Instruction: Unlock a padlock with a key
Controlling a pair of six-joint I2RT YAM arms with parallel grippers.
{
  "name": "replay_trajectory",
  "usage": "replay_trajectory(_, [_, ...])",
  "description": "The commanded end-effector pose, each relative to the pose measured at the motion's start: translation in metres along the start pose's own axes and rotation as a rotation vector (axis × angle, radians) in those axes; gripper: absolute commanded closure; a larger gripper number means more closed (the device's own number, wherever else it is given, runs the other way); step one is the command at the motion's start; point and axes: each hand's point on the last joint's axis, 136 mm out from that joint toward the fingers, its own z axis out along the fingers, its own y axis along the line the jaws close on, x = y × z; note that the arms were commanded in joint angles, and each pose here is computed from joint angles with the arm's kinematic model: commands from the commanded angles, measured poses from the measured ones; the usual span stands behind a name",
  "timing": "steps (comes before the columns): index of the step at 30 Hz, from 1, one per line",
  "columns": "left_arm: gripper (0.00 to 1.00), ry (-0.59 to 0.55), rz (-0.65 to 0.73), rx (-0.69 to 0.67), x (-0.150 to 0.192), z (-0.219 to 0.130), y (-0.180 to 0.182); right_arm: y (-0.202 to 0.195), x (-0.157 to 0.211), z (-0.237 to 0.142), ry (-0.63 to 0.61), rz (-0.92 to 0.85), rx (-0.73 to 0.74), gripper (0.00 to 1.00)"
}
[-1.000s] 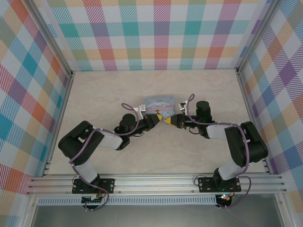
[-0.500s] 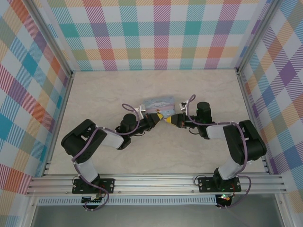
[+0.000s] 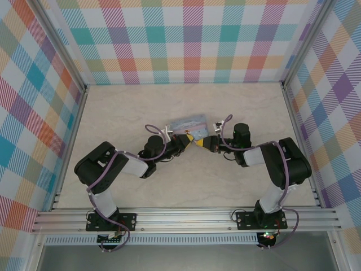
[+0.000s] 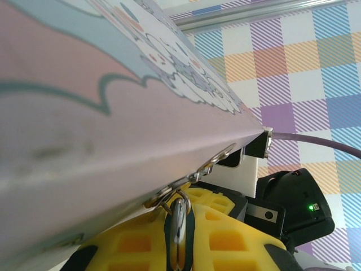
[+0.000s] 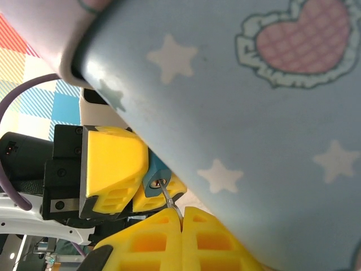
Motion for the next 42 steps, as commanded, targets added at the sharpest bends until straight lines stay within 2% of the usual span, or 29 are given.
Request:
replay_trajectory(1, [1.0,0.209,0.087,0.257,0.046,0.001,-0.071,0.005,-0.027,0.006,-0.1,-0.059,0.0,1.0])
replay_trajectory(7, [1.0,0.217,0.081,0.232,0.049,0.003,-0.059,0.017,-0.033,0.006,-0.11,-0.074,-0.027,1.0])
replay_trajectory(14, [1.0,0.236,0.094,0.233,0.052,0.005,-0.061,0.012,-0.031,0.012,-0.097,-0.066,-0.015,1.0])
replay_trajectory(22, [1.0,0.237,0.14,0.132,0.057,0.005,-0.033,0.028,-0.035,0.014,-0.102,-0.096,-0.041,1.0])
replay_trajectory(27, [1.0,0.241,0.129,0.147,0.058,0.008,-0.033,0.036,-0.034,0.018,-0.097,-0.109,-0.041,1.0])
replay_trajectory(36, [1.0,0.252,0.119,0.18,0.062,0.009,-0.041,0.02,-0.031,0.023,-0.093,-0.083,-0.007,1.0])
replay_trajectory(42, [1.0,0.256,0.121,0.171,0.064,0.008,-0.038,0.026,-0.034,0.023,-0.096,-0.102,-0.009,1.0])
